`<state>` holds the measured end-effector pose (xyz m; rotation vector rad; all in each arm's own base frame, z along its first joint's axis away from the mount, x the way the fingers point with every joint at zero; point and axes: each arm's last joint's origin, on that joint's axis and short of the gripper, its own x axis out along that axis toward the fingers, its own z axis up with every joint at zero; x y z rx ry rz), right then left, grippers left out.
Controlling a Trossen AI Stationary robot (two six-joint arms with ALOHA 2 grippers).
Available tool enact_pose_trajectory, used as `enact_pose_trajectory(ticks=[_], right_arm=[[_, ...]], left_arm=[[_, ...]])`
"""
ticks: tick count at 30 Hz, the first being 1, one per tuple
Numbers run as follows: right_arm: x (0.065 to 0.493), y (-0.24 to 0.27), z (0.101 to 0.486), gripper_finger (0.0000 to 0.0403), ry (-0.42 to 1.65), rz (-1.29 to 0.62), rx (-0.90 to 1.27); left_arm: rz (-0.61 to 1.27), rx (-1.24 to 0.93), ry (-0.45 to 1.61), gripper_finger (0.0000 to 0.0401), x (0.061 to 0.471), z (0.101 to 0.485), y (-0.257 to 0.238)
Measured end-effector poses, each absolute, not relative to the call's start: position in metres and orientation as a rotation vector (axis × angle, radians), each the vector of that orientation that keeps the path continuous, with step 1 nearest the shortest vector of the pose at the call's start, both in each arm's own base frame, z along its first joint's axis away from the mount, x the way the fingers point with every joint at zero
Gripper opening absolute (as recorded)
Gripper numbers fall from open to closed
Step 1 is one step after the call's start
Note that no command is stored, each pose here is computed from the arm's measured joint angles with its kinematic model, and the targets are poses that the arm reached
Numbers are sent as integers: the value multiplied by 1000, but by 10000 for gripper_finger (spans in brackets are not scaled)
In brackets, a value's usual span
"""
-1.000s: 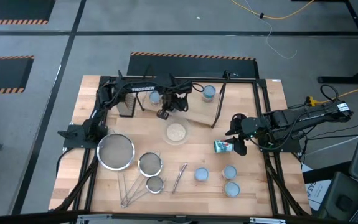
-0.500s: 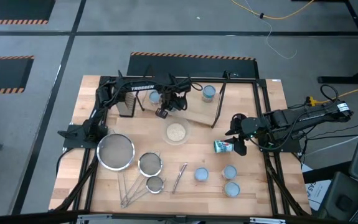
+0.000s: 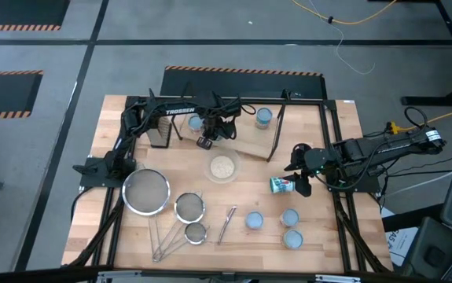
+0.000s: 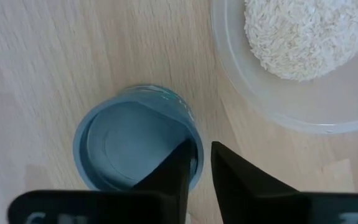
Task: Pick and place cans onto a shelf
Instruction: Put the canned tuna fish on the shelf, then put the canned corn on the shelf
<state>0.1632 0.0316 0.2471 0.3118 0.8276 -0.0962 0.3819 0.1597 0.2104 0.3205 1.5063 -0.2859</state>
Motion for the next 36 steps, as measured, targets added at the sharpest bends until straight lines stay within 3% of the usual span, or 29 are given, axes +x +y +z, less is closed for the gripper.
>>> enact_pose_trajectory(ticks=[18, 28, 36], right_arm=[[163, 32, 247, 174, 828, -95, 310], [163, 32, 247, 174, 825, -107, 339], [164, 32, 248, 174, 815, -112, 375]], left_arm=[[-275, 338, 1490, 82, 380, 219, 159], [-222, 359, 1432, 82, 374, 249, 147], [-167, 296, 1295, 82, 364, 294, 115]])
